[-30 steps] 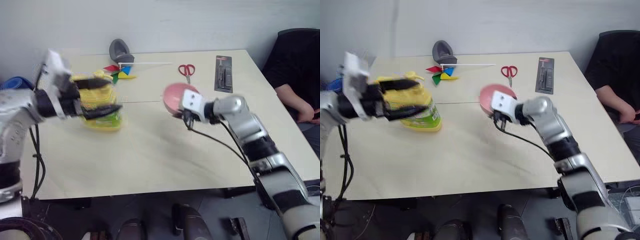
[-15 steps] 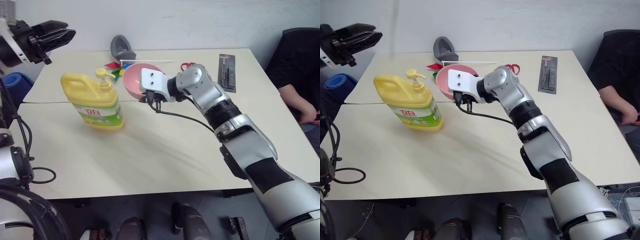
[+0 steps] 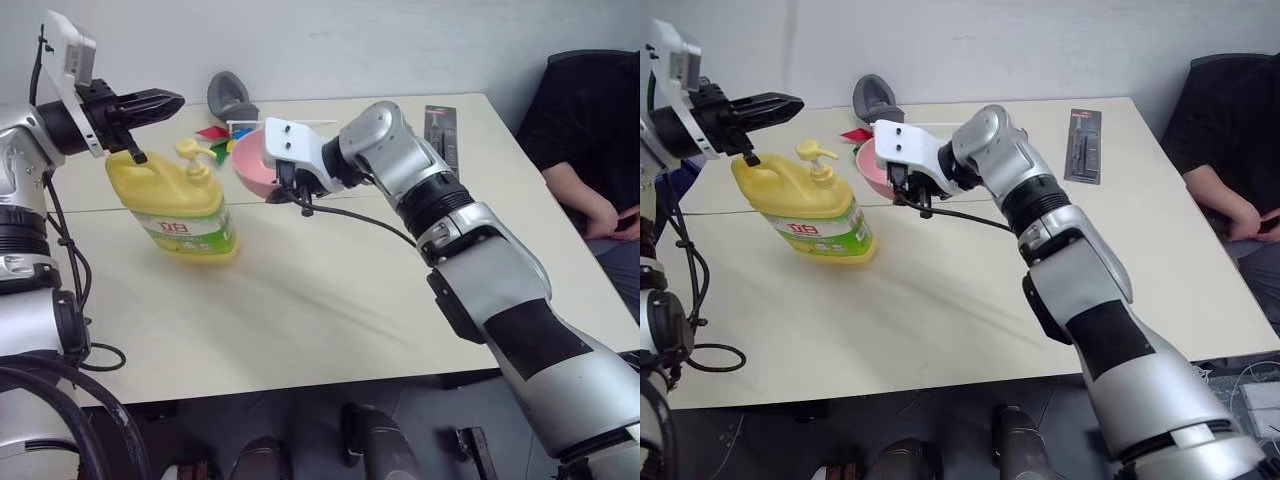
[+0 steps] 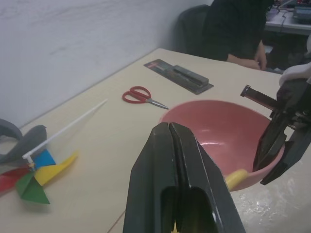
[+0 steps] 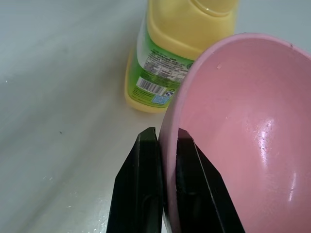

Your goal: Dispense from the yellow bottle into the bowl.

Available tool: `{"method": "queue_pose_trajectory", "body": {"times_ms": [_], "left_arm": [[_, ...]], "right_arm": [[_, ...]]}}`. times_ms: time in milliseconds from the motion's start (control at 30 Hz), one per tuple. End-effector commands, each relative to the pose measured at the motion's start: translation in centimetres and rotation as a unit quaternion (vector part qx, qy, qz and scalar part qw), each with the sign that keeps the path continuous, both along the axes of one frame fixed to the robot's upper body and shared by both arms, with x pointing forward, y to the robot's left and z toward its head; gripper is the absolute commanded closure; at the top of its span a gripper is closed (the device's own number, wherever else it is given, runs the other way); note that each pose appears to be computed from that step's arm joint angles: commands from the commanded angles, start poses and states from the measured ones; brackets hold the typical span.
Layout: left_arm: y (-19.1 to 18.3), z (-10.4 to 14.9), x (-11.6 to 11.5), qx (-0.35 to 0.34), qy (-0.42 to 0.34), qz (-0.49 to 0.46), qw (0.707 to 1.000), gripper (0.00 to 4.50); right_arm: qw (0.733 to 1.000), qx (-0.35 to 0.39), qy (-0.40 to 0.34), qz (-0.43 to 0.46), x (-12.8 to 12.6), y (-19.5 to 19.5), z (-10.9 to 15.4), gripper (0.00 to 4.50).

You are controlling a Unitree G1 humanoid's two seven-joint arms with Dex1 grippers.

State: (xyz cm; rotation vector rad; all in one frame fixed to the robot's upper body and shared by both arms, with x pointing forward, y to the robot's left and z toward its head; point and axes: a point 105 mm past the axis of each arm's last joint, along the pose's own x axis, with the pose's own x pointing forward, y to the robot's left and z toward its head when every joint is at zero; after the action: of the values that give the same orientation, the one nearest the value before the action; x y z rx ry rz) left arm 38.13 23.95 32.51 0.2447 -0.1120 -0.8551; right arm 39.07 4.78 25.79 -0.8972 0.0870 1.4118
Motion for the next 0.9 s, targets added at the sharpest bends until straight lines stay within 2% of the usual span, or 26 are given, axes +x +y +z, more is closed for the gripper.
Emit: {"method": "queue_pose_trajectory", "body": {"times_ms": [33, 233, 700, 900], "left_arm": [[-0.3, 1.0, -0.9, 0.006, -0.024, -0.015, 1.0, 4.49], [-0.7, -0.3, -1.3, 0.02, -0.015, -0.018, 1.0, 4.49], [-1.6, -3.4, 1.0, 0.077, 0.022, 0.019, 0.997, 4.49], [-1.9, -3.9, 1.0, 0.062, 0.046, 0.016, 0.997, 4.49]], "right_arm": [[0.999, 0.022, -0.027, 0.036, -1.3, 1.5, 3.1, 4.5], [0.998, 0.028, -0.025, 0.053, -2.0, 2.0, 3.8, 4.5], [0.997, 0.019, -0.035, 0.069, -2.5, 2.4, 3.9, 4.5], [0.996, 0.02, -0.041, 0.073, -2.6, 2.7, 3.9, 4.5]]}}
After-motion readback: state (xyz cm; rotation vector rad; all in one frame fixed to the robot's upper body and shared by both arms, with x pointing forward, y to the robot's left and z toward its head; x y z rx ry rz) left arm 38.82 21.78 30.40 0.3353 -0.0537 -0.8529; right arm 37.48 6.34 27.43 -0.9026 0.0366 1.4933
